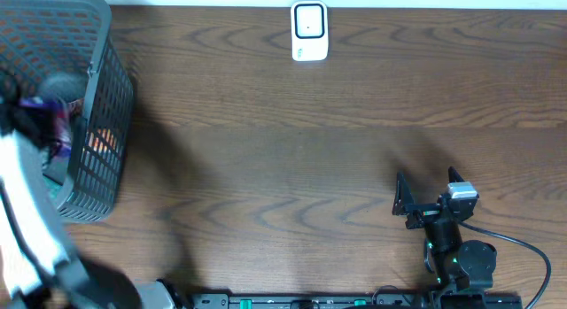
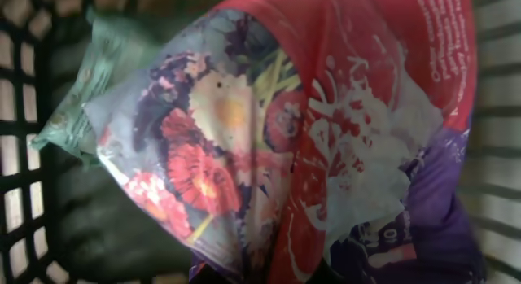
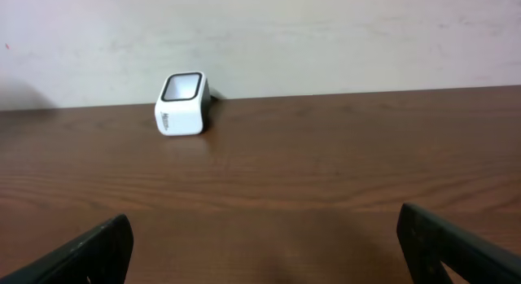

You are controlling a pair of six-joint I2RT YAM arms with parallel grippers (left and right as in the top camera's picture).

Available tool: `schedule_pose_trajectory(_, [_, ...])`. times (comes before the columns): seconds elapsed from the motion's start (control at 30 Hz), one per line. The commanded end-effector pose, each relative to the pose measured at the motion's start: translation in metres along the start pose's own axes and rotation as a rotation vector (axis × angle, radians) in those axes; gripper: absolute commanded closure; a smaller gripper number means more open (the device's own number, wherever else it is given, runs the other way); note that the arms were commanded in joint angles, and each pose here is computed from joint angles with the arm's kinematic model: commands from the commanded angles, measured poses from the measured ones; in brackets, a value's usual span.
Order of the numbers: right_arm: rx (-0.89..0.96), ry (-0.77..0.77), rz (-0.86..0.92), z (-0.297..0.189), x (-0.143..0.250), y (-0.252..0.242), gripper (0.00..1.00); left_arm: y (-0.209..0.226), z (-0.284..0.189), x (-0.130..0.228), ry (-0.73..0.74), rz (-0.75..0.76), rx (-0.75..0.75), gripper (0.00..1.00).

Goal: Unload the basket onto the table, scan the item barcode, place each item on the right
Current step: 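Reach the left gripper into the basket and grasp the red-purple bag, then lift the red-purple bag out and place it on the table center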

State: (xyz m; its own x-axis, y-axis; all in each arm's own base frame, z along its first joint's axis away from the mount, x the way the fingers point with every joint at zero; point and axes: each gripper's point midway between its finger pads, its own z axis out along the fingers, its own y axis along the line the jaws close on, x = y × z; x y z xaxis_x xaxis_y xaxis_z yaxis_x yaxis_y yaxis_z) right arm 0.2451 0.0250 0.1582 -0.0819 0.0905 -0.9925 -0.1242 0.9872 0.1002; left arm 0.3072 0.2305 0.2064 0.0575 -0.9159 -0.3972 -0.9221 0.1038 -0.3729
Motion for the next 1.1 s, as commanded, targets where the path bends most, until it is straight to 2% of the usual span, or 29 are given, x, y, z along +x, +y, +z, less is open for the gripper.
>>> schedule_pose_trajectory(0.0, [0.001,0.003,-0.013,0.0,0.001,0.0,0.01,-0.017,-0.068,-0.008,-0.077,0.03,0.178,0.93])
schedule_pose_trajectory(0.13, [0.001,0.003,-0.013,0.0,0.001,0.0,0.01,-0.035,-0.129,-0.004,-0.146,0.052,0.362,0.93])
schedule_pose_trajectory(0.2, [0.001,0.003,-0.013,0.0,0.001,0.0,0.01,-0.058,-0.159,0.01,-0.129,0.098,0.517,0.93])
schedule_pose_trajectory(0.27, [0.001,0.004,-0.013,0.0,0.001,0.0,0.01,-0.088,-0.192,0.034,-0.092,0.219,0.702,0.93])
schedule_pose_trajectory(0.4, [0.001,0.004,-0.013,0.0,0.001,0.0,0.01,-0.135,-0.251,0.105,0.017,0.522,1.037,0.92])
schedule_pose_trajectory(0.47, [0.001,0.003,-0.013,0.0,0.001,0.0,0.01,-0.145,-0.266,0.146,0.07,0.653,1.116,0.93])
schedule_pose_trajectory(0.5, [0.001,0.003,-0.013,0.0,0.001,0.0,0.01,-0.15,-0.269,0.178,0.095,0.773,1.15,0.92])
schedule_pose_trajectory(0.63, [0.001,0.003,-0.013,0.0,0.001,0.0,0.01,-0.158,-0.258,0.254,0.147,1.029,1.16,0.93])
schedule_pose_trajectory(0.77, [0.001,0.003,-0.013,0.0,0.001,0.0,0.01,-0.16,-0.225,0.321,0.193,1.222,1.089,0.92])
schedule_pose_trajectory(1.07, [0.001,0.004,-0.013,0.0,0.001,0.0,0.01,-0.128,-0.129,0.453,0.445,1.453,0.872,0.92])
